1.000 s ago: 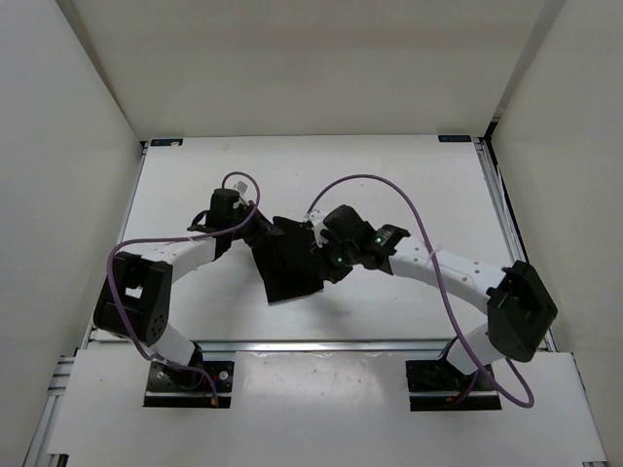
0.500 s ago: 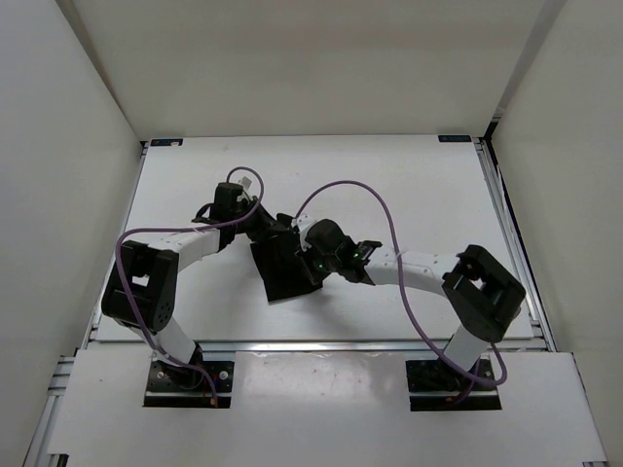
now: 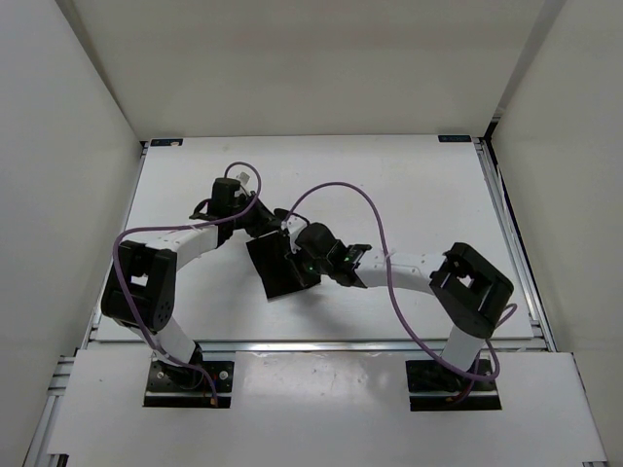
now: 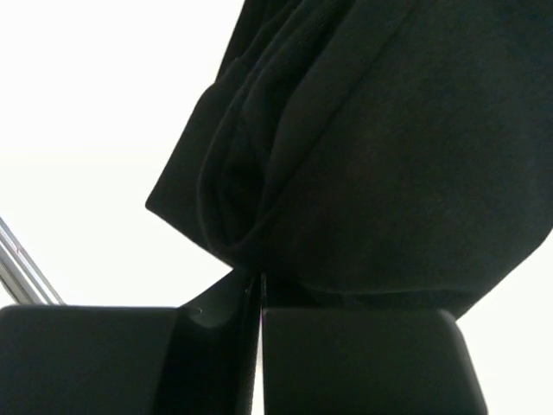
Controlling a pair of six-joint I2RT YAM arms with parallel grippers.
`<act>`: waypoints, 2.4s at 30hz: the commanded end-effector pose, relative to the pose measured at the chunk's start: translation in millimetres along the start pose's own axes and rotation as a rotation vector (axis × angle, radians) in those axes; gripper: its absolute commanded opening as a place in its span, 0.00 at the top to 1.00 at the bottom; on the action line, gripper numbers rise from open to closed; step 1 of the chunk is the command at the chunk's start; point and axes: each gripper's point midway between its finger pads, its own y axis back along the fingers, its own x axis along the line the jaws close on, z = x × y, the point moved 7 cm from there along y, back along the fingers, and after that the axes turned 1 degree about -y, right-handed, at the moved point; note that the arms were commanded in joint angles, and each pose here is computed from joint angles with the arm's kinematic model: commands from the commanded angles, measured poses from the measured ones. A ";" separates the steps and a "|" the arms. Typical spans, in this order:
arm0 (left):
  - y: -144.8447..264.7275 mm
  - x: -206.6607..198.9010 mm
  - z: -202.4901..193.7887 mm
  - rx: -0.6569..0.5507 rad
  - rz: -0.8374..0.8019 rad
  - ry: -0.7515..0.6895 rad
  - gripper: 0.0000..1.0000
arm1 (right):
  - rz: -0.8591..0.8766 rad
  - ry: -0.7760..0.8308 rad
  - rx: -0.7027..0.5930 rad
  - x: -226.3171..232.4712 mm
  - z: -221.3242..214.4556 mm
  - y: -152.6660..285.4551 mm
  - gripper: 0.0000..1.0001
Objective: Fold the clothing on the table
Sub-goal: Fold the skirt
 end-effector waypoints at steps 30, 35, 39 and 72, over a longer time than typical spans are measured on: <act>63.9 0.0 -55.6 0.028 0.035 -0.073 1.00 | -0.048 -0.322 0.239 -36.6 -33.8 -17.0 1.00; 74.0 13.5 -68.0 0.042 0.123 -0.096 1.00 | -0.044 -0.319 0.250 -35.2 -35.3 -20.6 1.00; 82.6 21.9 -71.8 0.020 0.215 -0.137 1.00 | -0.051 -0.323 0.251 -39.3 -35.0 -22.3 1.00; 126.7 15.1 -84.1 0.060 -0.004 -0.011 0.45 | 0.207 -0.475 0.215 -45.1 26.3 70.8 0.54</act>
